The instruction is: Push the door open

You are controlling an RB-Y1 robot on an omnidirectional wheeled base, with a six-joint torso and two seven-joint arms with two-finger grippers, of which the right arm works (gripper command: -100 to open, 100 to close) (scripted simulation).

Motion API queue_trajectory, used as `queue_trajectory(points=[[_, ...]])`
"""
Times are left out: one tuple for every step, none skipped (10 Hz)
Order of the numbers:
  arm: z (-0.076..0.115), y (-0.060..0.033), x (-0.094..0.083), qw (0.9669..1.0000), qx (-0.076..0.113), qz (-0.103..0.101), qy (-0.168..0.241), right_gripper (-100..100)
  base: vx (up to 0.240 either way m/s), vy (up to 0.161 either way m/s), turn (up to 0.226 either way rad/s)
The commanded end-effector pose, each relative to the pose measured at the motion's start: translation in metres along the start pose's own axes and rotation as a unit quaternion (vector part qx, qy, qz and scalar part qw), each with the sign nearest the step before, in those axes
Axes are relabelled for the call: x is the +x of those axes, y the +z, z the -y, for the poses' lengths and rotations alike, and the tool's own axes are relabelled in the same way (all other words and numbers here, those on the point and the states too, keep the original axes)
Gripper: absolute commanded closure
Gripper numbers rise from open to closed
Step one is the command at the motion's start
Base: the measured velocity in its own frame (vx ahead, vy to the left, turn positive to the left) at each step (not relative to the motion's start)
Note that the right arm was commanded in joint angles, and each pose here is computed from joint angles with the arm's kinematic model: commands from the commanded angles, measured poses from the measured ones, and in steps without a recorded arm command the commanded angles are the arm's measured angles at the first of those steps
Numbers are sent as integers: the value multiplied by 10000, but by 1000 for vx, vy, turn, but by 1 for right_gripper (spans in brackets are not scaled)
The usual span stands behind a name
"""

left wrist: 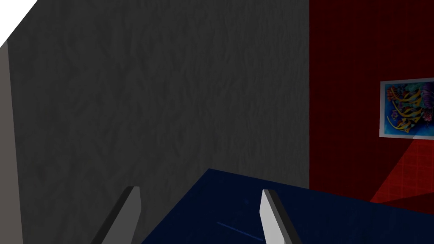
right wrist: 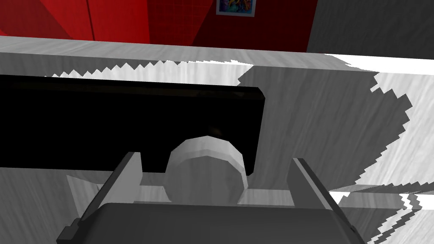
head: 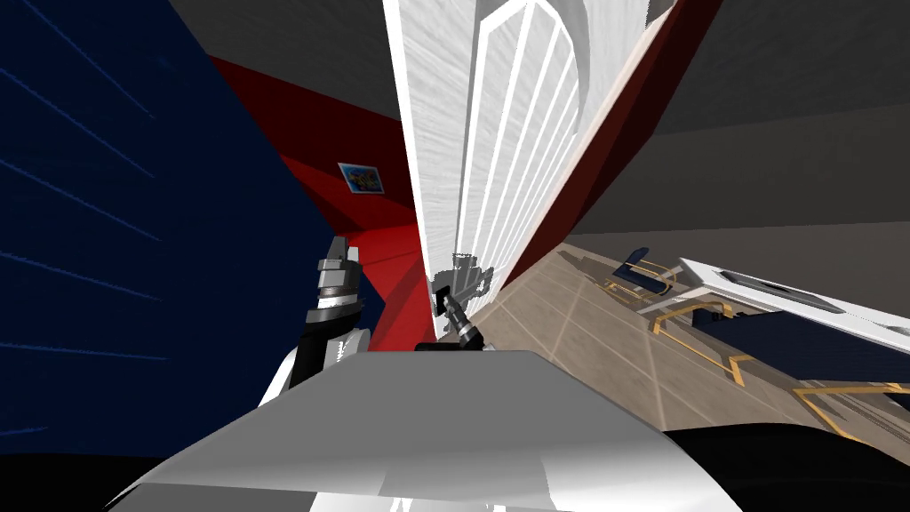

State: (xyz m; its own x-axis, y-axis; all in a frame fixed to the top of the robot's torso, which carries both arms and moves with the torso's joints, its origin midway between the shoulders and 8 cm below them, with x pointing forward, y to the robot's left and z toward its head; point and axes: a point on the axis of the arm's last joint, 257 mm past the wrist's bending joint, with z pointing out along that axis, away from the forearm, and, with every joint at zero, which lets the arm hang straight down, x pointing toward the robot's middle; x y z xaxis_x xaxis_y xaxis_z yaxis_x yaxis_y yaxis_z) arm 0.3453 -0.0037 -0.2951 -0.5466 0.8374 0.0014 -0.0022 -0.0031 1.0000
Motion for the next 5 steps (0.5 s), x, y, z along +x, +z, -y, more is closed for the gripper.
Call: queue_trajectory(points=[[0,0,0,10000,0,0,0,-100,82,49,2],[0,0,0,10000,0,0,0,100,-12,-5,-6],[0,0,0,10000,0,0,0,100,-26,-16,19],[0,0,0,10000,0,0,0,100,-11,-9,14],[0,0,0,10000,0,0,0,100,0,0,0]])
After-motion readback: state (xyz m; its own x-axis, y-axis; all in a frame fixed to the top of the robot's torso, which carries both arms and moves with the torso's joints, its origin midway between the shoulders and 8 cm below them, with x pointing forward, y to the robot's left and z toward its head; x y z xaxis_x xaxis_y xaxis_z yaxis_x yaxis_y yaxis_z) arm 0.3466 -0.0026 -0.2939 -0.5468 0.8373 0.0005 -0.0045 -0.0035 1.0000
